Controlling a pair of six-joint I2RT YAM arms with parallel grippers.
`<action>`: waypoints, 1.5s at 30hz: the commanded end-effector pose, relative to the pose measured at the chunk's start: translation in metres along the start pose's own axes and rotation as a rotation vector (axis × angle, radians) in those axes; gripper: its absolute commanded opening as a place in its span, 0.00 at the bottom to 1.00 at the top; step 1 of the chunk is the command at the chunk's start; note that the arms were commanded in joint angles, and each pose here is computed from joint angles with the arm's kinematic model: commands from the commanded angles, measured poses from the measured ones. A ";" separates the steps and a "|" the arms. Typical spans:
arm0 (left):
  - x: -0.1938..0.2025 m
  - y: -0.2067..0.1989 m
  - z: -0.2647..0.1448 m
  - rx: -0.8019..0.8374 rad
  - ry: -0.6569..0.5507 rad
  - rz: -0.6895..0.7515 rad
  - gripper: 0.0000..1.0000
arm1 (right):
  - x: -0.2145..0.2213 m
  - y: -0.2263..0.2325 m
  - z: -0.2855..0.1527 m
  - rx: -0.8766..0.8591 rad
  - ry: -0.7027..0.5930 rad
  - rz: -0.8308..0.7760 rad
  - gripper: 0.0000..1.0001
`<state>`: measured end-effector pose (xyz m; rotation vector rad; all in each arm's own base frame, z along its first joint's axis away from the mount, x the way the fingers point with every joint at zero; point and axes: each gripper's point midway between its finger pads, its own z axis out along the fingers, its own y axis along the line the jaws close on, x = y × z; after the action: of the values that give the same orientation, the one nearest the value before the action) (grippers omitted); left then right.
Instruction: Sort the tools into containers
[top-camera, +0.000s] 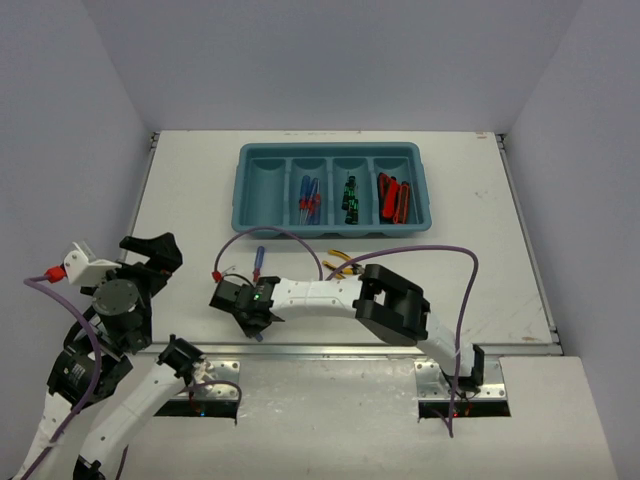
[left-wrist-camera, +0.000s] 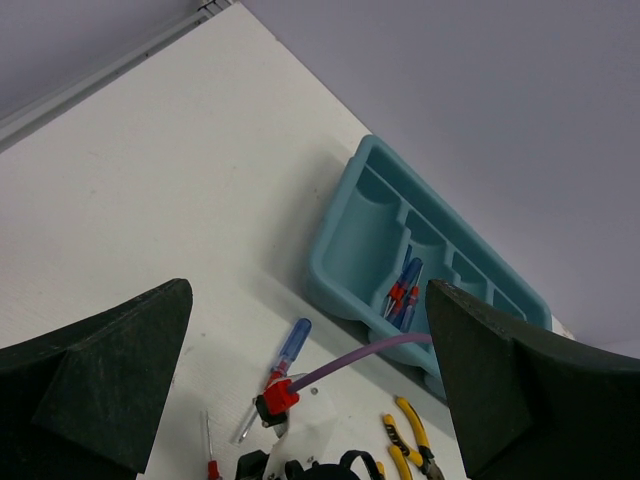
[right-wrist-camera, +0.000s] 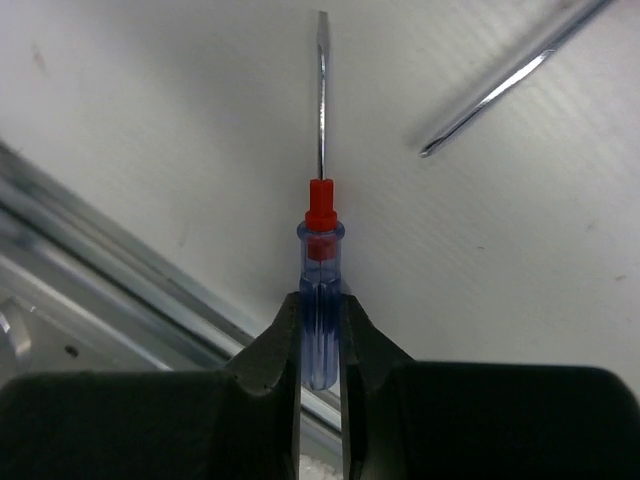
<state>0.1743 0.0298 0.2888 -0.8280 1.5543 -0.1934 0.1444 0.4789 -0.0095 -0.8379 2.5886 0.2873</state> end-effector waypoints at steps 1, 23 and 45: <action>-0.008 -0.003 0.000 0.015 -0.035 -0.022 1.00 | -0.003 0.047 -0.041 -0.278 -0.011 -0.077 0.00; 0.065 -0.048 0.032 0.120 0.219 0.282 1.00 | -0.169 -0.265 -0.140 0.245 -0.411 0.440 0.00; 0.154 -0.069 0.047 0.222 0.536 0.496 1.00 | -0.248 -0.306 -0.187 0.285 -0.532 0.413 0.57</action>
<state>0.2468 -0.0846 0.2010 -0.2190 2.0973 -0.2138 0.4637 0.3130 0.1262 -0.0478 2.3942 0.1125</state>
